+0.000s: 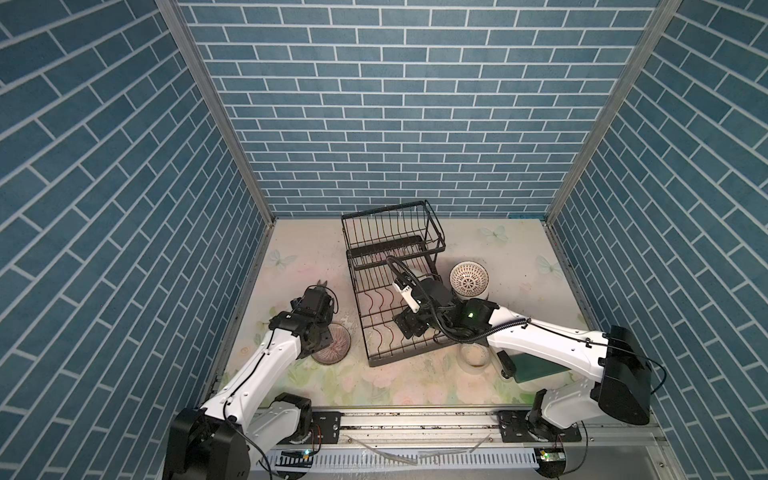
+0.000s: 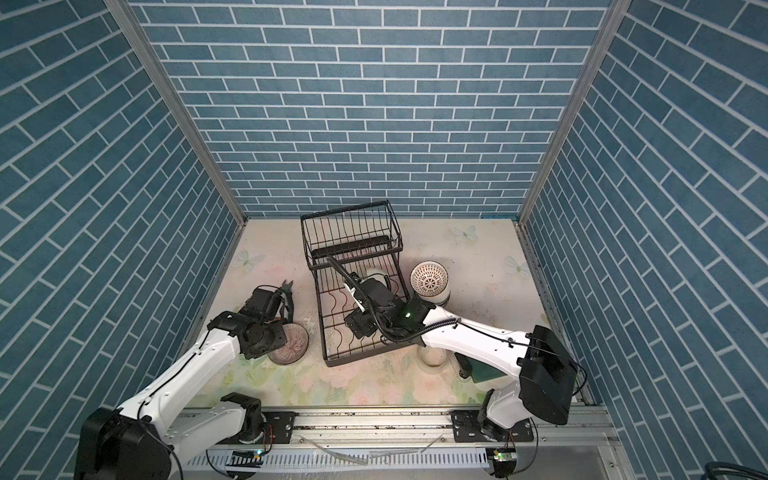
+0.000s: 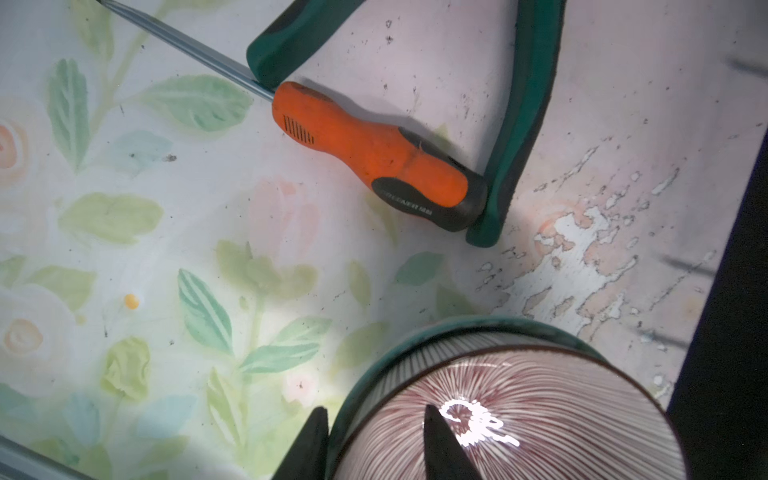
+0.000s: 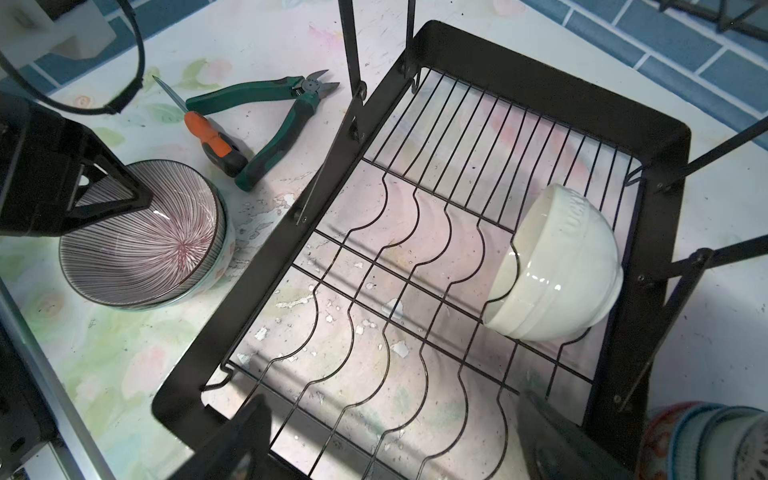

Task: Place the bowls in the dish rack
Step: 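Lower the left gripper onto the purple-striped bowl rim while the right hovers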

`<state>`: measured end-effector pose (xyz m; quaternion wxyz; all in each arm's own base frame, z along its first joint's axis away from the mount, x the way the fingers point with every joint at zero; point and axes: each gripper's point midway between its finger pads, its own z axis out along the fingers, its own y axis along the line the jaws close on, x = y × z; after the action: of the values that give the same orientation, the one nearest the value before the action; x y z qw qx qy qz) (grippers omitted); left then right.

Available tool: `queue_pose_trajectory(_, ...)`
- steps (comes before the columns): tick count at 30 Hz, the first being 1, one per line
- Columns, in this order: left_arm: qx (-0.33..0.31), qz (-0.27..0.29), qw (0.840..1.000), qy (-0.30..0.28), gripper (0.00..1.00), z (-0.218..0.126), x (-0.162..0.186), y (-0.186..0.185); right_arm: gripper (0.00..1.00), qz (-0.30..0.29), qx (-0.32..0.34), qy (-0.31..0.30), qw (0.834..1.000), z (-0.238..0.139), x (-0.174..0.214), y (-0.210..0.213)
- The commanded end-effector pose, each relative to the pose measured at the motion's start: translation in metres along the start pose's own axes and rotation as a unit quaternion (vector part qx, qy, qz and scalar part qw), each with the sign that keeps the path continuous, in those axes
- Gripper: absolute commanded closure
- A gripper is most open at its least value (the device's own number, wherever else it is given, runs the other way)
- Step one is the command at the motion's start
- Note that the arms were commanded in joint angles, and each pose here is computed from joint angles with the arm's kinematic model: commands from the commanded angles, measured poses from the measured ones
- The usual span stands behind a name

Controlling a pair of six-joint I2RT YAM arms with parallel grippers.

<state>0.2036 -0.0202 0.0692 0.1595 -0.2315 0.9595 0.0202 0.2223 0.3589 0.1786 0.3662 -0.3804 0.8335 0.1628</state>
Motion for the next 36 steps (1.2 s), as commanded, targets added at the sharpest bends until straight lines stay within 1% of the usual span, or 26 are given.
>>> queue_pose_trajectory(1, 0.01, -0.003, 1.0, -0.003, 0.66, 0.002, 0.002, -0.001, 0.08, 0.024, 0.004, 0.009, 1.0, 0.006, 0.006, -0.002)
queue_pose_trajectory(9, 0.019, -0.003, 1.0, -0.003, 0.75, 0.002, 0.003, -0.002, 0.08, 0.025, 0.007, 0.016, 1.0, 0.013, 0.01, -0.002)
queue_pose_trajectory(16, 0.029, -0.004, 1.0, -0.008, 0.79, -0.001, 0.002, -0.004, 0.09, 0.025, 0.007, 0.021, 0.999, 0.016, 0.012, -0.002)
queue_pose_trajectory(25, 0.04, -0.005, 0.999, -0.015, 0.91, -0.003, 0.001, -0.006, 0.09, 0.026, 0.006, 0.026, 0.999, 0.02, 0.015, -0.001)
queue_pose_trajectory(34, 0.068, -0.003, 0.997, -0.031, 0.99, -0.009, -0.002, -0.012, 0.09, 0.028, 0.003, 0.029, 0.999, 0.023, 0.014, 0.001)
queue_pose_trajectory(36, 0.073, -0.001, 0.997, -0.037, 1.0, -0.012, -0.002, -0.012, 0.09, 0.029, 0.002, 0.03, 0.999, 0.024, 0.015, 0.001)
